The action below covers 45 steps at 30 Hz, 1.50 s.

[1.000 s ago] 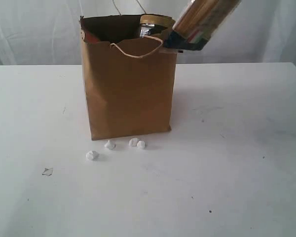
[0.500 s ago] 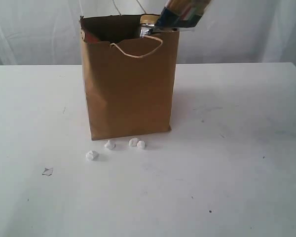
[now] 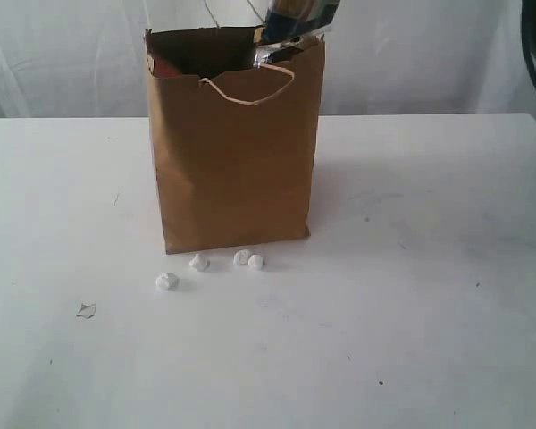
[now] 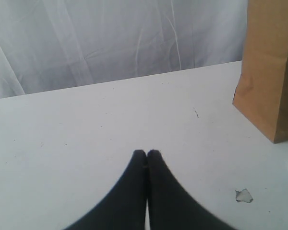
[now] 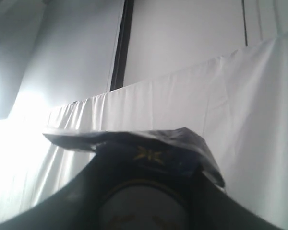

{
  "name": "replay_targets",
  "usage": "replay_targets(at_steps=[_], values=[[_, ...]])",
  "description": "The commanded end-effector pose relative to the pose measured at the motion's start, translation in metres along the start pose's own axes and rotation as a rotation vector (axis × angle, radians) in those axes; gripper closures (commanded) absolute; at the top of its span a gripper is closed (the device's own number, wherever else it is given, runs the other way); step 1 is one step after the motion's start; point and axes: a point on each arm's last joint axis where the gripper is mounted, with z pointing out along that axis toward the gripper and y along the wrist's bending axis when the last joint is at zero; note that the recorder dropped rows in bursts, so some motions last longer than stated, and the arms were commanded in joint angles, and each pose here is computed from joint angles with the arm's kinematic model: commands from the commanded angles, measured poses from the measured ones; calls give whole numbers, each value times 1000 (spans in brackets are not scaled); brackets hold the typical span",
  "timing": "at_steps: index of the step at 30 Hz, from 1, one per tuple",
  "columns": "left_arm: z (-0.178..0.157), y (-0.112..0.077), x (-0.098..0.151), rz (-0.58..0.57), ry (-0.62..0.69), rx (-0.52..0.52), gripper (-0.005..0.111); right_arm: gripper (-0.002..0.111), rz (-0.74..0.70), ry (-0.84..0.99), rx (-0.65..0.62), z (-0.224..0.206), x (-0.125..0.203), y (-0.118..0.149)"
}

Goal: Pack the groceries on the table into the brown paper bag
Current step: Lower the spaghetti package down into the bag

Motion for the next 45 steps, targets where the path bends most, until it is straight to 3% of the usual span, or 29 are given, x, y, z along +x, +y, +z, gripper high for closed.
replay_targets(at_steps=[1, 33, 45], values=[[0, 0, 0, -9, -10, -3, 107, 108, -17, -107, -81, 14, -10, 10], [0, 0, 0, -9, -10, -3, 107, 108, 55, -16, -156, 30, 64, 29], [0, 0, 0, -9, -10, -3, 107, 108, 196, 255, -42, 30, 89, 27]])
